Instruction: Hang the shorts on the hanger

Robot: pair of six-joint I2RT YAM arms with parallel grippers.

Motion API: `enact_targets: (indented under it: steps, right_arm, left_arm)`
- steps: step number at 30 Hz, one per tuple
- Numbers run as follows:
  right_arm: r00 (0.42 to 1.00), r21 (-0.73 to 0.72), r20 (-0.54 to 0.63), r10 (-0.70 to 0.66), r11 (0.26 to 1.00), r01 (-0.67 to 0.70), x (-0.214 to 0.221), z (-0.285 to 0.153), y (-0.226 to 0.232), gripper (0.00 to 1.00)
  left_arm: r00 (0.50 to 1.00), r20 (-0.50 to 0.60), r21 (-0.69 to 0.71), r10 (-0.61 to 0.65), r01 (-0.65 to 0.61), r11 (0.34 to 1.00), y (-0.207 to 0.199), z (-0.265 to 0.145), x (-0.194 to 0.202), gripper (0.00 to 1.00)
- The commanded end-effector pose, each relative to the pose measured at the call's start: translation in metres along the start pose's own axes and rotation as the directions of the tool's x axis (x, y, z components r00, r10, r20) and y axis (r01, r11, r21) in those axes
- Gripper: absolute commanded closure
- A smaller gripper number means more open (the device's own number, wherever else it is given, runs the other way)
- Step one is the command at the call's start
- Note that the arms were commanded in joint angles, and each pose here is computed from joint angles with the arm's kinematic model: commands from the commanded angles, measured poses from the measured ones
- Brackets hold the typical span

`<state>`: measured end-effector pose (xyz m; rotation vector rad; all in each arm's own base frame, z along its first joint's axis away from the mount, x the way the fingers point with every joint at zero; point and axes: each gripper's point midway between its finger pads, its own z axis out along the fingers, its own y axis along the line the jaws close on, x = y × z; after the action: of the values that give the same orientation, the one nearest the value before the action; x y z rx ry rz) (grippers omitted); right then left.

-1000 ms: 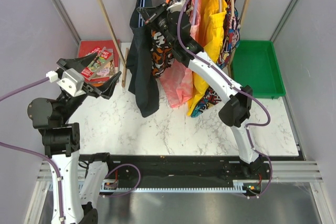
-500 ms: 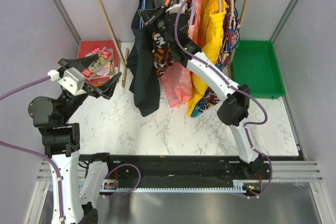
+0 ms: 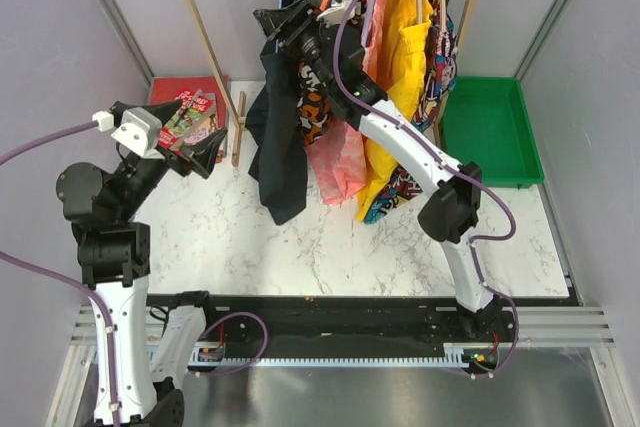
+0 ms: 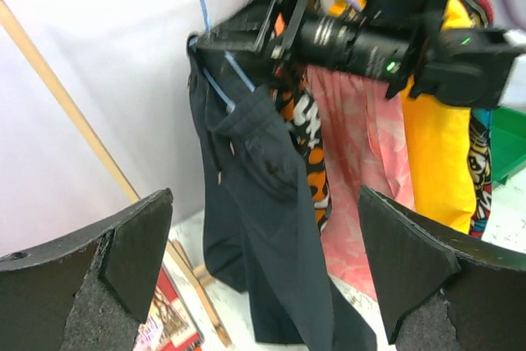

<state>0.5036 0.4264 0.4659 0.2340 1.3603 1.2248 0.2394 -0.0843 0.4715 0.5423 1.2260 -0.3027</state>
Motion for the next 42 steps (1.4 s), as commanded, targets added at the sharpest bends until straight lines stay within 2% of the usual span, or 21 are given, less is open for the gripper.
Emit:
enact_targets:
  steps: [1, 2, 4, 10, 15, 17, 18, 19, 22, 24, 27, 28, 30, 31, 33, 34, 36, 37, 38, 40, 42]
  right_arm:
    - [0.995, -0.083, 0.091, -0.047, 0.995, 0.054, -0.06, -0.025, 0.055, 0.17]
    - [0.995, -0.06, 0.078, -0.058, 0.996, 0.063, -0.058, -0.027, 0.05, 0.08]
    - [0.994, -0.057, 0.085, -0.067, 0.996, 0.072, -0.069, -0.037, 0.059, 0.02]
    - [0.985, -0.029, 0.071, -0.158, 0.987, 0.16, -0.079, -0.058, 0.061, 0.02]
    - [0.967, -0.134, 0.053, -0.248, 0.958, 0.253, -0.09, -0.079, 0.093, 0.02]
    - [0.952, -0.157, 0.047, -0.302, 0.939, 0.306, -0.092, -0.088, 0.099, 0.02]
    - [0.944, -0.183, 0.063, -0.323, 0.926, 0.329, -0.103, -0.099, 0.112, 0.02]
    - [0.927, -0.173, 0.058, -0.371, 0.911, 0.376, -0.102, -0.103, 0.108, 0.02]
    - [0.887, -0.201, 0.079, -0.454, 0.865, 0.461, -0.119, -0.134, 0.122, 0.02]
    - [0.836, -0.196, 0.135, -0.531, 0.813, 0.548, -0.145, -0.164, 0.136, 0.02]
    - [0.774, -0.143, 0.139, -0.618, 0.761, 0.633, -0.165, -0.201, 0.126, 0.02]
    - [0.766, -0.114, 0.077, -0.639, 0.757, 0.643, -0.158, -0.208, 0.106, 0.02]
    - [0.734, -0.055, 0.065, -0.676, 0.732, 0.679, -0.179, -0.234, 0.096, 0.02]
    - [0.725, -0.031, -0.015, -0.689, 0.725, 0.688, -0.168, -0.243, 0.073, 0.02]
    - [0.697, 0.053, -0.029, -0.717, 0.695, 0.717, -0.185, -0.273, 0.059, 0.02]
    - [0.686, 0.089, -0.117, -0.718, 0.681, 0.727, -0.171, -0.284, 0.028, 0.02]
    - [0.683, 0.14, -0.155, -0.714, 0.669, 0.73, -0.171, -0.313, 0.014, 0.02]
    - [0.677, 0.167, -0.257, -0.69, 0.658, 0.734, -0.151, -0.326, -0.015, 0.02]
    - [0.678, 0.19, -0.295, -0.673, 0.654, 0.732, -0.146, -0.335, -0.026, 0.02]
    - [0.676, 0.226, -0.377, -0.633, 0.645, 0.73, -0.13, -0.362, -0.06, 0.02]
    - [0.683, 0.238, -0.385, -0.621, 0.648, 0.724, -0.124, -0.381, -0.07, 0.02]
  left_arm:
    - [0.995, -0.039, -0.03, -0.096, 0.094, 0.995, 0.005, 0.003, 0.01, 0.01]
    - [0.992, -0.043, -0.033, -0.116, 0.115, 0.993, 0.005, 0.004, 0.011, 0.01]
    - [0.99, -0.05, -0.037, -0.131, 0.129, 0.991, 0.006, 0.004, 0.014, 0.01]
    - [0.987, -0.061, -0.033, -0.15, 0.148, 0.988, 0.004, 0.005, 0.019, 0.01]
    - [0.972, -0.146, -0.06, -0.183, 0.176, 0.983, 0.01, 0.006, 0.031, 0.01]
    - [0.929, -0.261, -0.108, -0.261, 0.241, 0.965, 0.016, 0.008, 0.059, 0.01]
    - [0.924, -0.275, -0.114, -0.266, 0.243, 0.963, 0.019, 0.009, 0.053, 0.01]
    - [0.884, -0.343, -0.131, -0.317, 0.289, 0.948, 0.015, 0.004, 0.067, 0.01]
    - [0.837, -0.437, -0.119, -0.329, 0.309, 0.944, 0.018, 0.01, 0.084, 0.01]
    - [0.778, -0.51, -0.096, -0.367, 0.372, 0.923, 0.01, 0.01, 0.101, 0.01]
    - [0.705, -0.579, -0.09, -0.409, 0.443, 0.892, 0.001, 0.008, 0.117, 0.01]
    - [0.668, -0.606, -0.107, -0.431, 0.468, 0.877, 0.002, 0.011, 0.128, 0.01]
    - [0.613, -0.641, -0.147, -0.461, 0.492, 0.858, 0.003, 0.008, 0.14, 0.01]
    - [0.587, -0.657, -0.164, -0.474, 0.502, 0.849, 0.004, 0.009, 0.148, 0.01]
    - [0.56, -0.674, -0.185, -0.481, 0.502, 0.845, 0.004, 0.005, 0.158, 0.01]
    - [0.562, -0.679, -0.179, -0.472, 0.498, 0.849, 0.003, 0.003, 0.162, 0.01]
    - [0.525, -0.703, -0.203, -0.481, 0.499, 0.842, -0.001, -0.006, 0.181, 0.01]
    - [0.514, -0.717, -0.209, -0.472, 0.487, 0.848, -0.002, -0.01, 0.19, 0.01]
    - [0.477, -0.738, -0.229, -0.478, 0.489, 0.842, -0.005, -0.017, 0.205, 0.01]
    - [0.457, -0.76, -0.238, -0.462, 0.466, 0.852, -0.006, -0.026, 0.218, 0.01]
    - [0.44, -0.775, -0.252, -0.454, 0.442, 0.861, -0.008, -0.037, 0.232, 0.01]
